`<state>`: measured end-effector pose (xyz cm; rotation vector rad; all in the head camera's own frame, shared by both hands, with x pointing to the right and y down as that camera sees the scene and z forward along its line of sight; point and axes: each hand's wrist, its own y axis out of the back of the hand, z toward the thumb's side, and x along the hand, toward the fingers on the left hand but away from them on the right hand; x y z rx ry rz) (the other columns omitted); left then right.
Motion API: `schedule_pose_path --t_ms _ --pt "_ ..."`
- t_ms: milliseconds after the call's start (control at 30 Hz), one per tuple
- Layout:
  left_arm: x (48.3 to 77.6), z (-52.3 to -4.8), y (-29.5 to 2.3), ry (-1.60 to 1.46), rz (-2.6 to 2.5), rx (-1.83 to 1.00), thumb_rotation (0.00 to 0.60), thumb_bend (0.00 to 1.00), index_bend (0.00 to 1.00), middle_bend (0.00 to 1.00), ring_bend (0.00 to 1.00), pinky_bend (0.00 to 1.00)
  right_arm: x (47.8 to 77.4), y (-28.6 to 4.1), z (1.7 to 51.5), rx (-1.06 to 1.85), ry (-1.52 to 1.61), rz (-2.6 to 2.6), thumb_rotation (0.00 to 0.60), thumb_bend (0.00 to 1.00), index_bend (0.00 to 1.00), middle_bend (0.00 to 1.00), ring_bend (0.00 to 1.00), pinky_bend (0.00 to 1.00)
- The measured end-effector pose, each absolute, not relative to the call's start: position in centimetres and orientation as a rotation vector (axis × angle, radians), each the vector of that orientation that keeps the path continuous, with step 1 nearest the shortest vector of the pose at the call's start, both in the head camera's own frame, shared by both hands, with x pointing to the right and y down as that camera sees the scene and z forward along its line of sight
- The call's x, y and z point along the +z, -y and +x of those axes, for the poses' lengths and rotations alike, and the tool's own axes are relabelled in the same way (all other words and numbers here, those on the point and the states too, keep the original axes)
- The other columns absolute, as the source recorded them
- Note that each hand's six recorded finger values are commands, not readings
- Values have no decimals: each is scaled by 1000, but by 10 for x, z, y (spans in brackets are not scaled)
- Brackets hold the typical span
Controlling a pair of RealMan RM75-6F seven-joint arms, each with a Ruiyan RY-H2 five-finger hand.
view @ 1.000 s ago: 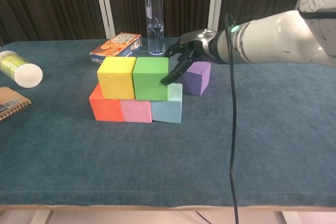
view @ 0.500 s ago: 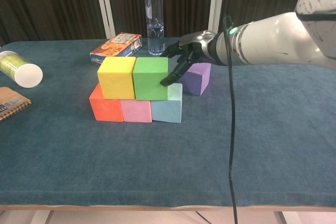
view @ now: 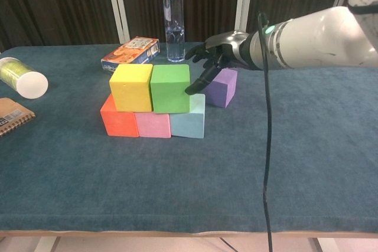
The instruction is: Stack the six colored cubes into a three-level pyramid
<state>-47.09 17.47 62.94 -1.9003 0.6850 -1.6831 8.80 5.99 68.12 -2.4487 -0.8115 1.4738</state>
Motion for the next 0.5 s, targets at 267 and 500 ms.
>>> schedule_pose_path --t_ms 267,500 --pt "625 -470 -175 -689 -1891 -1676 600 113 124 60 0 70 663 -56 100 1440 826 -2450 600 158 0 0 0 0" --pt "621 -470 -173 -701 -1885 -1664 600 113 124 60 0 70 636 -45 133 1392 903 -2420 600 158 34 0 0 0"
